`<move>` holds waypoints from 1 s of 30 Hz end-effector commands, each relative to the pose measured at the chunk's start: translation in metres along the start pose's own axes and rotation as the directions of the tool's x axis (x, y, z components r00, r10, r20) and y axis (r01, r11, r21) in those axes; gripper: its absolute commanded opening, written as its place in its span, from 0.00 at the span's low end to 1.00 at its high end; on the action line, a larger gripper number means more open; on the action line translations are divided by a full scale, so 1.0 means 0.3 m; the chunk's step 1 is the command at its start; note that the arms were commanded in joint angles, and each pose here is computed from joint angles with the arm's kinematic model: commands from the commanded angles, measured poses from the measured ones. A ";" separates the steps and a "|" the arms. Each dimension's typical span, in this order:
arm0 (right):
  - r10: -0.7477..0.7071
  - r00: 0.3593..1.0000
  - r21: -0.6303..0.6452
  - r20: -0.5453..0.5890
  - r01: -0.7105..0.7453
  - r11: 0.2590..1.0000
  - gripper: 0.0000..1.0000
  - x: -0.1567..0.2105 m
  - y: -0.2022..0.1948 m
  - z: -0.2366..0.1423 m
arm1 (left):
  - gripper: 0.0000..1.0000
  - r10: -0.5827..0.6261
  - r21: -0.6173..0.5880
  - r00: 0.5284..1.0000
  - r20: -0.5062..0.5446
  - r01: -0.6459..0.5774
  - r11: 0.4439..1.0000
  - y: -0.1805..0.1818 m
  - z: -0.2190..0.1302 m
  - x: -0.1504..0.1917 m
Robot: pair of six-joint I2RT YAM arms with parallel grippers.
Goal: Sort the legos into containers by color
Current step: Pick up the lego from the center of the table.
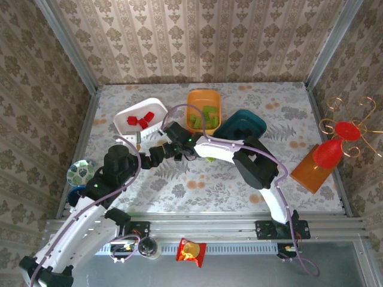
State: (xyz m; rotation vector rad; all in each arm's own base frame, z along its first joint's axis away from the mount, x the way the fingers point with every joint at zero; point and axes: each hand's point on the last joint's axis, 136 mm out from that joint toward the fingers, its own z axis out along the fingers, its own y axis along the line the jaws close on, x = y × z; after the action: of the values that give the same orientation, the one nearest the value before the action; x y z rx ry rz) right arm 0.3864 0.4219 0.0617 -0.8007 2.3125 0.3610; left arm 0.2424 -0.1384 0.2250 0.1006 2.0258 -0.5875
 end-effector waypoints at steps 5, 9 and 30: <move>-0.088 0.990 0.118 -0.107 0.101 0.988 0.61 0.063 -0.086 0.067 | 1.00 -0.012 0.001 1.000 0.005 0.012 1.000 0.008 0.008 0.010; -0.099 0.987 0.126 -0.129 0.115 0.985 0.51 0.078 -0.094 0.085 | 1.00 -0.016 -0.001 1.000 0.006 0.016 1.000 0.009 0.007 0.007; 0.205 0.959 -0.044 0.195 -0.200 0.979 0.16 -0.068 -0.188 -0.386 | 0.96 -0.024 0.033 0.999 -0.031 0.025 0.999 -0.001 0.036 0.034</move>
State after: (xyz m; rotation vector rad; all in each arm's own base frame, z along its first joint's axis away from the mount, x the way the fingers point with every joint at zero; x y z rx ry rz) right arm 0.3688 0.3673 0.1330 -0.6921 2.2371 0.4658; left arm 0.2436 -0.1408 0.2196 0.0964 2.0419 -0.6173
